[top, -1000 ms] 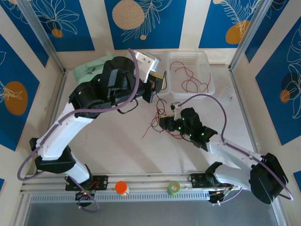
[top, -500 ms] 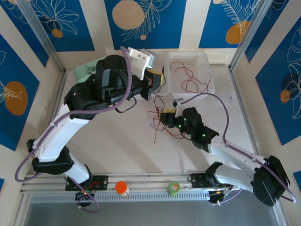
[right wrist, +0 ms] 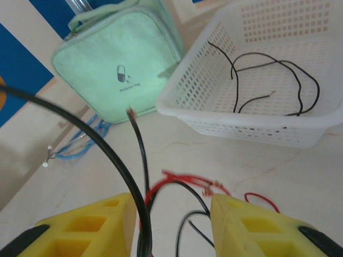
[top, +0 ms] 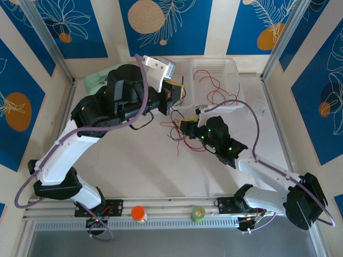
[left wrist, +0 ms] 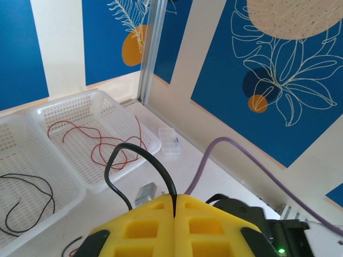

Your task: Untangle the cables

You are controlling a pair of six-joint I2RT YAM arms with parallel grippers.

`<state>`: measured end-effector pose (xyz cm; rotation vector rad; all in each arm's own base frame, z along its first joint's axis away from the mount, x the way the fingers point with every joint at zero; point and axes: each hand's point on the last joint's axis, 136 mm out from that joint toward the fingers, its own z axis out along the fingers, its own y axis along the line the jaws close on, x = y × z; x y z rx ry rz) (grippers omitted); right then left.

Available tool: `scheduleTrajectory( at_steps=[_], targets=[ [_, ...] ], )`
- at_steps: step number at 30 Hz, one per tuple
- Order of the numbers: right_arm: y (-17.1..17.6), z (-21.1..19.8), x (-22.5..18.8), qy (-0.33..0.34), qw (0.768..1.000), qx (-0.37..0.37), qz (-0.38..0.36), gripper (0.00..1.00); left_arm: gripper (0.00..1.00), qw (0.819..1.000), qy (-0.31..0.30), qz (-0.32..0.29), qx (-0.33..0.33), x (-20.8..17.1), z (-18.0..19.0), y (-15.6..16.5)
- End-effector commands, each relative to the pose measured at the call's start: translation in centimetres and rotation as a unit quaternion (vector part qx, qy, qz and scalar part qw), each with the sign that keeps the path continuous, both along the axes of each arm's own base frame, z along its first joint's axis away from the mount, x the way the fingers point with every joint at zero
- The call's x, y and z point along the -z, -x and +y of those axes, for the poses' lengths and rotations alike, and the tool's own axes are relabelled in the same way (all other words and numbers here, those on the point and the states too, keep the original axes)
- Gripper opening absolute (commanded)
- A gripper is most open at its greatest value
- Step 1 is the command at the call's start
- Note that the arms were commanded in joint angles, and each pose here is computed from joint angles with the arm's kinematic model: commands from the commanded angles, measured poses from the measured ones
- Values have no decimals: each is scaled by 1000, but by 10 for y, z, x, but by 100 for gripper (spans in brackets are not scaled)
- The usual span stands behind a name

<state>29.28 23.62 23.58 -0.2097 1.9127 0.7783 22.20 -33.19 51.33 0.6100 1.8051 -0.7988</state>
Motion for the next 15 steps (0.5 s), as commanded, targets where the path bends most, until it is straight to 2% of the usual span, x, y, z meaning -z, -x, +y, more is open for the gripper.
scheduleTrajectory(
  at_steps=[1,8,15],
  targets=[
    [13,-6,-16,-16,1000,-10,-7,45,0,999,27,-22,-22,-19,12,-3],
    [49,5,28,6,994,-100,38,53,0,998,37,-35,-26,-28,13,-5],
    [62,13,56,18,991,-125,46,57,0,998,45,-36,-21,-34,10,-4]
  ],
)
